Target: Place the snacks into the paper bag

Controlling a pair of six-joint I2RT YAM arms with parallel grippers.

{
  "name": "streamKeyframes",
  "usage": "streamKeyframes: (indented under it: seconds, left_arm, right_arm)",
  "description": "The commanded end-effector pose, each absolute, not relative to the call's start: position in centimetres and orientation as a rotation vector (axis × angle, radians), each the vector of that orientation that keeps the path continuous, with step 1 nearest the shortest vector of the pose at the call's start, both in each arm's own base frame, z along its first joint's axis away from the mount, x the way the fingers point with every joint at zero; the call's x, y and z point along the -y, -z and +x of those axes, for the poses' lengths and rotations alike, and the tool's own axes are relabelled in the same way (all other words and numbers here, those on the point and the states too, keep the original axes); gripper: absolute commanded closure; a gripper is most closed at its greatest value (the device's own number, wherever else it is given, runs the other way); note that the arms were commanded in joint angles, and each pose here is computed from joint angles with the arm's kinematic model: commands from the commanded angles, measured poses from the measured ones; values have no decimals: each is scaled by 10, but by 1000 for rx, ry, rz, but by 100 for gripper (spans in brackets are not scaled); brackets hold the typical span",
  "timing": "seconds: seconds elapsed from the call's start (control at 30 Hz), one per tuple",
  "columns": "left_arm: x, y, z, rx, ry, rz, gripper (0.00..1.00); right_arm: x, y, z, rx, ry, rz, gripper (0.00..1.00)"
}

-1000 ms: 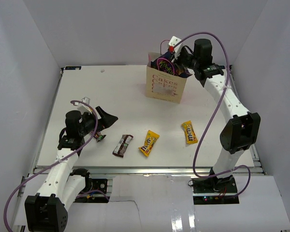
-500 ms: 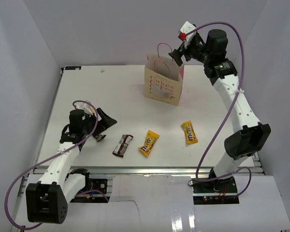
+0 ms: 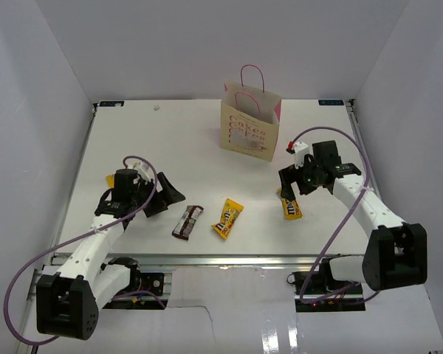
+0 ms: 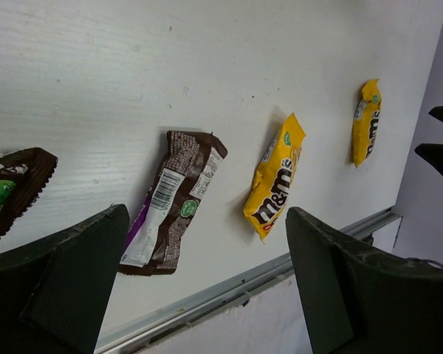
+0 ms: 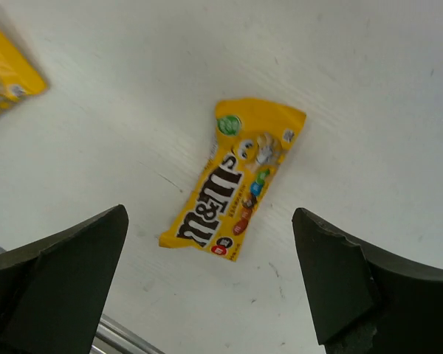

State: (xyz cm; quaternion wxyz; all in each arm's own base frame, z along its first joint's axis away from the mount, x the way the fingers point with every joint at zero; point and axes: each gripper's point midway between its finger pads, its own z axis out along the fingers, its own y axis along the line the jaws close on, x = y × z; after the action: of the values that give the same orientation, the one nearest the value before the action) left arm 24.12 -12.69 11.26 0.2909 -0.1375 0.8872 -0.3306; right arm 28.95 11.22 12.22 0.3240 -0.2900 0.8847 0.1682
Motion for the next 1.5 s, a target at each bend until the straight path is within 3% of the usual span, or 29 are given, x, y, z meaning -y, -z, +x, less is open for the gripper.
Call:
streamKeyframes:
  seconds: [0.0,0.17,0.5,0.67,0.7,0.8,0.97,1.17,1.47]
  left_arm:
    - [143,-115,242,-2415,858,-316,2]
    - [158,-116,250,-2450,802,-293,2]
    - [193,-108,237,-2521,785,-197,2]
    - [210,-100,230,-2558,758,-91,2]
    - [214,-101,230,-2556,759,-72,2]
    - [223,-98,227,-2564,762,-13,2]
    - [244,-94,222,-2557,797,96,2]
    - [266,-84,221,-2587,780,197,2]
    - [282,-74,221,-2604,732,260,3]
  right_arm:
    - [-81,-89,290,-2505,-245,-547,2]
    - [-80,-57,299,-2579,-228,-485,10]
    - [-97,-23,288,-2688,-377,-488,51]
    - [-100,-54,292,-2564,-396,-567,74]
    - [-104,-73,296,-2489,-414,-608,83]
    - [-114,-129,298,-2214,-448,-831,92]
    - [-132,-238,316,-1741,-361,-1044,92]
    - [-149,-365,370,-1500,-322,-975,92]
    - [-203,-421,452,-1447,-431,-866,92]
